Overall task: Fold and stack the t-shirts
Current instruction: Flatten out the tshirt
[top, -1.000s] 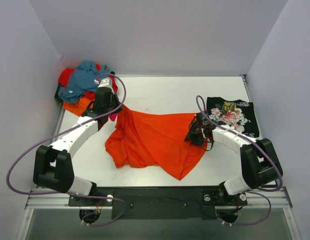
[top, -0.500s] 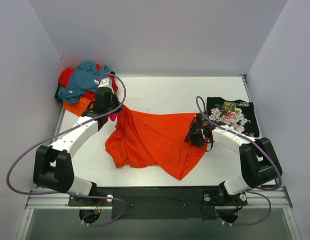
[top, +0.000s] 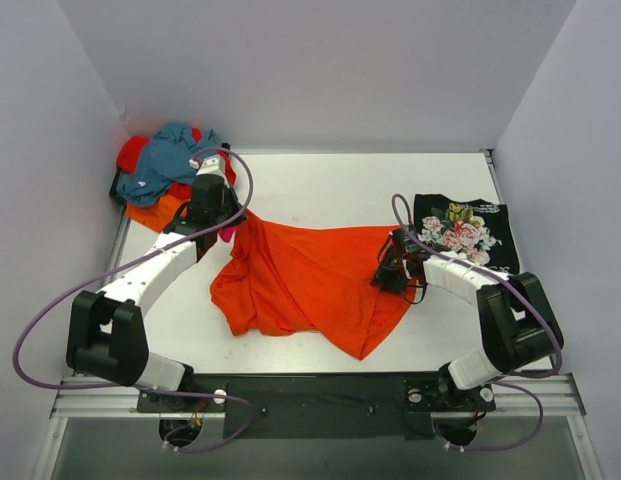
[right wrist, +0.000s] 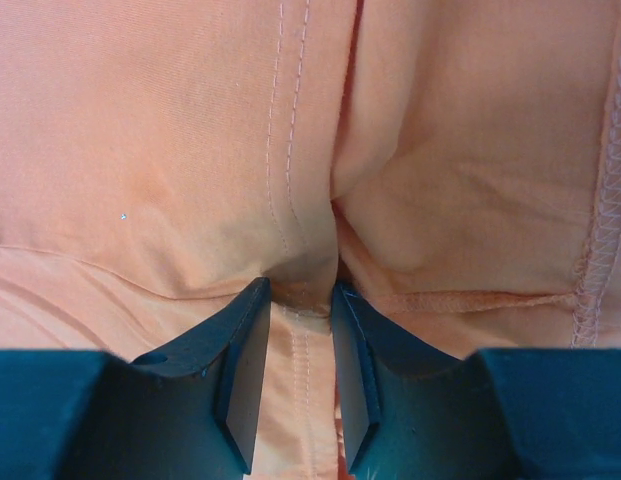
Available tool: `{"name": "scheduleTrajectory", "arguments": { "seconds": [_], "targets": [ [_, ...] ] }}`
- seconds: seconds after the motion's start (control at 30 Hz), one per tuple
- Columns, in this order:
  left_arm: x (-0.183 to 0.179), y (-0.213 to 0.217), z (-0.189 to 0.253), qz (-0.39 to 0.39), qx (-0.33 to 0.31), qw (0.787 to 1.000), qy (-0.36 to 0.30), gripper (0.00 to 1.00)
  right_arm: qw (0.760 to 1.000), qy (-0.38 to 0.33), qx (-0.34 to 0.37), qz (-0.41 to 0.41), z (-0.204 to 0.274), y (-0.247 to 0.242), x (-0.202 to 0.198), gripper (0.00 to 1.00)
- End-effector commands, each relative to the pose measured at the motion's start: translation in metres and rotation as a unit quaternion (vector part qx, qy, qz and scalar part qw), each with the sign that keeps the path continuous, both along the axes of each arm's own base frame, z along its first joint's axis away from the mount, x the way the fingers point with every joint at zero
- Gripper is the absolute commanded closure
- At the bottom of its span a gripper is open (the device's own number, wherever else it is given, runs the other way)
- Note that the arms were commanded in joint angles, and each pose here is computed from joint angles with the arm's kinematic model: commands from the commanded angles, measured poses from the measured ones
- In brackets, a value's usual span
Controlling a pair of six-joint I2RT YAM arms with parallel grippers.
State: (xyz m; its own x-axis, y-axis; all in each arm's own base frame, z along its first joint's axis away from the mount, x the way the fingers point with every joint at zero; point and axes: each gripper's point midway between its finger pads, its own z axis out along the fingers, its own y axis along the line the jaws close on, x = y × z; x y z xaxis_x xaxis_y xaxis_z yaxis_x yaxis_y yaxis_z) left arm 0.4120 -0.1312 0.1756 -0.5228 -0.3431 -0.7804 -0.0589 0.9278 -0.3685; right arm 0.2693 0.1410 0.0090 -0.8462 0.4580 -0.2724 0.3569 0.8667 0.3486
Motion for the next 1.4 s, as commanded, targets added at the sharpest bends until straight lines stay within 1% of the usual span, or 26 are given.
{"name": "scheduleTrajectory", "arguments": {
  "seconds": [0.0,0.07,0.1,0.13,0.17,0.2,0.43,0.57,0.63,0.67,0.73,0.77,0.8,0.83,0.87,0.9,0.93,0.97,1.03,1.07,1.1,1.17,1.2,1.23,1.33,1.37],
  "targets": [
    [0.006,-0.004,0.029,-0.002,-0.005,0.999,-0.041,1.0,1.0,-0.014,-0.004,0.004,0.018,-0.001,-0.001,0.74],
    [0.007,-0.004,0.028,-0.001,-0.004,0.999,-0.04,1.0,1.0,-0.019,-0.001,0.007,0.023,0.0,-0.001,0.81],
    [0.007,-0.004,0.028,-0.001,-0.004,0.999,-0.039,1.0,1.0,-0.02,-0.001,0.009,0.024,0.0,-0.002,0.89],
    [0.007,-0.004,0.028,-0.001,-0.004,0.999,-0.038,1.0,1.0,-0.023,-0.002,0.01,0.026,0.0,-0.001,0.92],
    [0.007,-0.004,0.028,-0.001,-0.004,0.999,-0.039,1.0,1.0,-0.023,-0.003,0.011,0.027,0.0,-0.002,0.98],
    [0.007,-0.004,0.029,-0.001,-0.002,0.999,-0.039,1.0,1.0,-0.025,-0.003,0.012,0.029,0.0,0.0,1.0],
    [0.007,-0.002,0.027,0.005,0.003,0.999,-0.036,1.0,0.998,-0.063,0.022,0.024,0.057,0.002,0.02,1.0],
    [0.011,-0.001,0.022,0.008,0.01,1.0,-0.029,1.0,0.993,-0.101,0.061,0.002,0.085,-0.015,0.046,1.0],
    [0.017,-0.002,0.014,0.01,0.018,1.0,-0.017,1.0,0.988,-0.129,0.078,-0.01,0.105,-0.026,0.063,1.0],
    [0.021,-0.003,0.018,0.009,0.017,1.0,-0.021,1.0,0.986,-0.142,0.088,-0.01,0.115,-0.03,0.069,1.0],
    [0.032,-0.007,0.02,0.008,0.018,1.0,-0.024,1.0,0.981,-0.173,0.087,-0.008,0.138,-0.035,0.085,1.0],
    [0.037,-0.008,0.012,0.007,0.022,1.0,-0.015,1.0,0.978,-0.191,0.089,-0.006,0.154,-0.035,0.095,1.0],
    [0.044,-0.011,0.02,0.005,0.019,1.0,-0.022,1.0,0.974,-0.205,0.095,-0.007,0.167,-0.038,0.105,1.0],
    [0.047,-0.013,0.011,0.002,0.023,1.0,-0.009,1.0,0.972,-0.212,0.102,-0.007,0.175,-0.039,0.11,1.0],
    [0.054,-0.016,0.02,-0.001,0.022,1.0,-0.016,1.0,0.969,-0.223,0.11,-0.012,0.187,-0.044,0.119,1.0],
    [0.057,-0.018,0.011,-0.005,0.026,1.0,-0.003,1.0,0.967,-0.223,0.117,-0.019,0.19,-0.046,0.125,1.0],
    [0.064,-0.022,0.021,-0.008,0.022,1.0,-0.013,1.0,0.964,-0.234,0.127,-0.023,0.202,-0.052,0.132,1.0],
    [0.066,-0.024,0.015,-0.012,0.025,1.0,-0.002,1.0,0.963,-0.232,0.135,-0.021,0.204,-0.05,0.135,1.0],
    [0.073,-0.031,0.019,-0.025,0.021,0.999,-0.002,1.0,0.96,-0.24,0.141,-0.037,0.213,-0.066,0.146,1.0],
    [0.077,-0.034,0.026,-0.035,0.02,0.999,-0.007,0.96,0.958,-0.242,0.147,-0.036,0.217,-0.066,0.147,1.0],
    [0.075,-0.039,0.019,-0.05,0.02,0.998,0.01,0.7,0.959,-0.238,0.149,-0.043,0.214,-0.07,0.15,1.0],
    [0.075,-0.037,0.022,-0.048,0.027,0.998,0.019,0.47,0.959,-0.232,0.155,-0.042,0.21,-0.069,0.15,1.0],
    [0.072,-0.037,0.02,-0.047,0.028,0.998,0.019,0.45,0.96,-0.228,0.154,-0.04,0.206,-0.068,0.149,1.0],
    [0.064,-0.032,0.016,-0.038,0.024,0.999,0.023,0.4,0.961,-0.225,0.152,-0.042,0.203,-0.07,0.15,1.0],
    [0.05,-0.019,0.014,-0.01,0.009,1.0,0.013,0.35,0.962,-0.22,0.154,-0.042,0.195,-0.068,0.149,1.0],
    [0.038,-0.014,0.006,-0.003,0.003,1.0,0.02,0.35,0.963,-0.216,0.156,-0.042,0.192,-0.068,0.149,1.0]
  ]
}}
